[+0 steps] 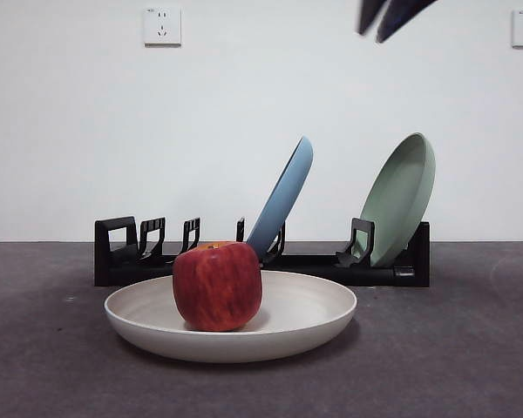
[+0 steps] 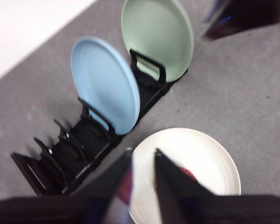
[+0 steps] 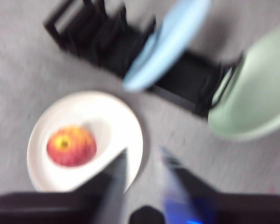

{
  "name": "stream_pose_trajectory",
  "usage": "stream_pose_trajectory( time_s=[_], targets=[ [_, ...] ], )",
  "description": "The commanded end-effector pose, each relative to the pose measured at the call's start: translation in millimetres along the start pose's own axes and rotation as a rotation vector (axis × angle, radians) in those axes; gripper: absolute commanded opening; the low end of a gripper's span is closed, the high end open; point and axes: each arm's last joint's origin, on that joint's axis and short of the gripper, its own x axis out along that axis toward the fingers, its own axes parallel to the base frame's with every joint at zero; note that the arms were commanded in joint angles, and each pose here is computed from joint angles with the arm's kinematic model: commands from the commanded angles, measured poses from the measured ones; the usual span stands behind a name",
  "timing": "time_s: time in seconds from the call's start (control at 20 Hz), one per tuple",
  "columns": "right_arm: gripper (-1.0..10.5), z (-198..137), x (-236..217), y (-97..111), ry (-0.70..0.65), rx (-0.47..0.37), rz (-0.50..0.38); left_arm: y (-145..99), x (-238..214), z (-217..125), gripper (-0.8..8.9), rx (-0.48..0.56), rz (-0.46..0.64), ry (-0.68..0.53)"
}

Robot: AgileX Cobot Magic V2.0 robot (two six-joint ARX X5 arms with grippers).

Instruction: Take the yellow plate from the plate rack,put the plate on the table,take the apple from the table,put the apple in the plate

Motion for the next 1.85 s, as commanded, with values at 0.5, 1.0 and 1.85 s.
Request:
stream_pose_trajectory(
  time_s=[0.5, 1.0, 1.85],
  targets=[
    [-0.2, -8.0, 3.6, -19.2, 0.018, 0.038, 0.199, 84.6, 40.9, -79.5, -0.09, -0.394, -0.157, 0.083],
    [-0.2, -89.8, 3.7, -16.9, -0.248, 0.175, 0.05, 50.0, -11.4, -156.3, -0.09, -0.506, 0.034, -0.191],
    [0.0, -181.0, 37.0, 5.8, -0.288, 0.321, 0.032, 34.4, -33.2, -178.4, -0.03, -0.59, 0.035, -0.211]
  ],
)
